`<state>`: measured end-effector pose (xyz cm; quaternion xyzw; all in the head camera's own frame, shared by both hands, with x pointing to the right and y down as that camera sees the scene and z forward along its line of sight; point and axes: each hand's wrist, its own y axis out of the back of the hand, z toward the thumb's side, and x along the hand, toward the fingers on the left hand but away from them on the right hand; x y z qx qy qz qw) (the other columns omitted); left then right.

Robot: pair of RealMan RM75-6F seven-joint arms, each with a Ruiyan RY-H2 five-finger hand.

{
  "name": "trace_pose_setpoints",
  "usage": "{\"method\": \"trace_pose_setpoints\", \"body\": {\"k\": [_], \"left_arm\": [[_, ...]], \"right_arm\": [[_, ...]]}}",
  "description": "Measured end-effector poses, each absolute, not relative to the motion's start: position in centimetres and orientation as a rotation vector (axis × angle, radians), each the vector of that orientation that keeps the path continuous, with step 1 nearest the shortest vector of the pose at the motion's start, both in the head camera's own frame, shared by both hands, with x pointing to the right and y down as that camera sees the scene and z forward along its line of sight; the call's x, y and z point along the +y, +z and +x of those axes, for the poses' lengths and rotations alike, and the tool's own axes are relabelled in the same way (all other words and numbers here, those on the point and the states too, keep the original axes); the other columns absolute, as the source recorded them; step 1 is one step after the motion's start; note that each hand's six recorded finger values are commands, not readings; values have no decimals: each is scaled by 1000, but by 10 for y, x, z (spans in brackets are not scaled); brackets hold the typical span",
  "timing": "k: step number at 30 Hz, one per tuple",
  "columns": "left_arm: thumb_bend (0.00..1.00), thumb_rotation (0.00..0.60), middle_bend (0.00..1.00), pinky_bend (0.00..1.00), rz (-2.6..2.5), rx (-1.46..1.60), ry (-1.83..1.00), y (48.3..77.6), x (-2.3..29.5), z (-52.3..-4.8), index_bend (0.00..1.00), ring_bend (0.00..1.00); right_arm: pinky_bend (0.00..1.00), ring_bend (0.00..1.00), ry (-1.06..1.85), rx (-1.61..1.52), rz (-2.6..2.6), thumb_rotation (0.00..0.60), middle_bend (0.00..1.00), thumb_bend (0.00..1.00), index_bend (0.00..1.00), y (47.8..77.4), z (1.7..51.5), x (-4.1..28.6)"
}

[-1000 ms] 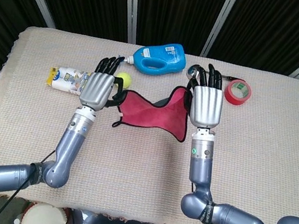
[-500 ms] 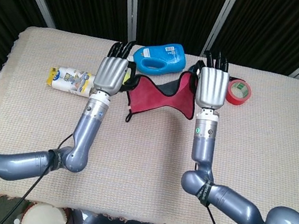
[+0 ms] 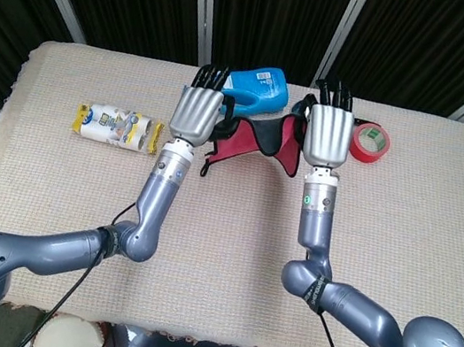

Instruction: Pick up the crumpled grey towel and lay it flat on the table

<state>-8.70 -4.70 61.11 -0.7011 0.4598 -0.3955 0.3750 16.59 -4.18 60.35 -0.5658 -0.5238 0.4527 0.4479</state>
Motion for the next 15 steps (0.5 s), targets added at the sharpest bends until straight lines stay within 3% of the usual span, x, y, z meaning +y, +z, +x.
{"method": "trace_pose_setpoints", "body": {"k": [15], "left_arm": [[410, 600, 46, 0, -1918, 1083, -995, 619, 33, -112, 698, 0]], "right_arm": [[164, 116, 1092, -1218, -1495, 600, 261, 583, 625, 606, 179, 33]]}}
